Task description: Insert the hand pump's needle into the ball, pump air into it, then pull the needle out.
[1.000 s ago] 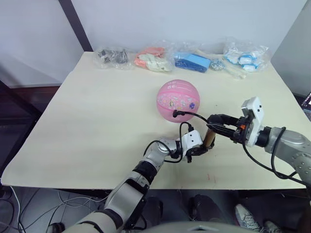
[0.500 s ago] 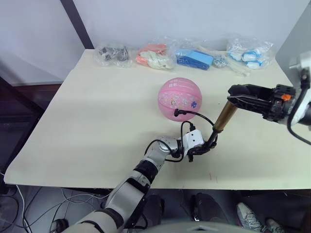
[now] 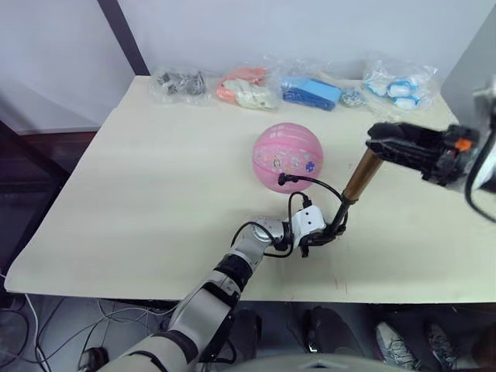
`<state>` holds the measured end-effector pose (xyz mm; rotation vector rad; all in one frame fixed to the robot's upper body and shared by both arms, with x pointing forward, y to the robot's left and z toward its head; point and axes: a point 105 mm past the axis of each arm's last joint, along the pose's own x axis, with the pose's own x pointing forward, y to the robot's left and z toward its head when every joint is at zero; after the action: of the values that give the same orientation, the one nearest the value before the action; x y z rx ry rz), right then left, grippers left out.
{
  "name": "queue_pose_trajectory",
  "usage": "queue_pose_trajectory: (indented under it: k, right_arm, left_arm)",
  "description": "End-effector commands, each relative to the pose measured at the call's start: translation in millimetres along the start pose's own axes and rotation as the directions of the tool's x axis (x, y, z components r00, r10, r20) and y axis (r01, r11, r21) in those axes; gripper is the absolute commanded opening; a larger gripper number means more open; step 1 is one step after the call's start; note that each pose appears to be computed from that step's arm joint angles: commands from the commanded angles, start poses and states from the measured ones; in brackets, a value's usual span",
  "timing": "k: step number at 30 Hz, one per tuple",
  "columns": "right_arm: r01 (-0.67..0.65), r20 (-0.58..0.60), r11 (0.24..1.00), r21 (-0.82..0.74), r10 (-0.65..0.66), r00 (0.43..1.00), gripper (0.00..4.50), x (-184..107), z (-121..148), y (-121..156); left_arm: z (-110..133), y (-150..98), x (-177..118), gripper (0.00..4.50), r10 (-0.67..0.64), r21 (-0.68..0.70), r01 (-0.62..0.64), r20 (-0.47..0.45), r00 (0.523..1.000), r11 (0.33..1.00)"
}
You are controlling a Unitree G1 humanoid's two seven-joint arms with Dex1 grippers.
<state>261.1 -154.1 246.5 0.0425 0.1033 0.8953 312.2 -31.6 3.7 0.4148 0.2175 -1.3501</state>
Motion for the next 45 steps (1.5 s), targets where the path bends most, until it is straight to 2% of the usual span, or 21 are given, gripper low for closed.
queue_pose_trajectory:
  k: [1,7,12,15,18,20,26,32,40,45]
  right_arm:
    - [0.065,-0.124,0.997,0.044,-0.059,0.991,1.83,5.3,-49.4,-11.4]
    - [0.047,-0.138,0.993,0.111,-0.032,0.99,1.83,21.1,-88.4,-6.4]
    - [0.07,-0.251,0.981,0.183,-0.022,0.968,1.8,31.8,-148.3,-6.0]
    - [0.077,-0.265,0.978,0.193,-0.023,0.964,1.79,32.6,-159.8,-7.1]
    - [0.065,-0.271,0.983,0.171,-0.016,0.962,1.75,31.3,-158.8,-6.3]
    - [0.049,-0.244,0.99,0.13,-0.016,0.97,1.75,29.0,-142.6,-6.3]
    - [0.049,-0.074,0.999,0.002,-0.048,0.996,1.75,15.1,-60.4,-14.5]
    - [0.002,0.052,0.996,-0.092,0.002,0.999,1.75,-5.8,18.0,-1.9]
    - [0.004,0.111,0.986,-0.166,0.015,0.994,1.75,-29.7,80.1,10.9]
    - [0.011,0.122,0.982,-0.189,0.013,0.992,1.75,-32.3,94.6,16.0]
  left_arm:
    - [-45.6,-22.9,-5.8,1.02,-0.075,-0.082,0.063,-0.148,0.986,0.995]
    - [-46.0,-22.1,-6.8,1.02,-0.073,-0.083,0.061,-0.148,0.986,0.995]
    - [-43.4,-22.1,-4.9,1.02,-0.074,-0.081,0.063,-0.141,0.987,0.995]
    - [-42.6,-22.0,-4.5,1.02,-0.073,-0.081,0.062,-0.138,0.988,0.995]
    - [-43.1,-21.9,-5.2,1.02,-0.072,-0.081,0.061,-0.139,0.988,0.995]
    - [-44.2,-22.1,-6.1,1.02,-0.071,-0.082,0.06,-0.14,0.988,0.995]
    - [-43.7,-23.3,-4.6,1.02,-0.073,-0.084,0.061,-0.137,0.988,0.995]
    - [-43.6,-24.5,-3.5,1.02,-0.074,-0.086,0.063,-0.134,0.988,0.994]
    - [-42.5,-24.8,-2.2,1.02,-0.075,-0.087,0.064,-0.131,0.989,0.994]
    - [-42.2,-24.5,-2.5,1.02,-0.075,-0.087,0.064,-0.13,0.989,0.994]
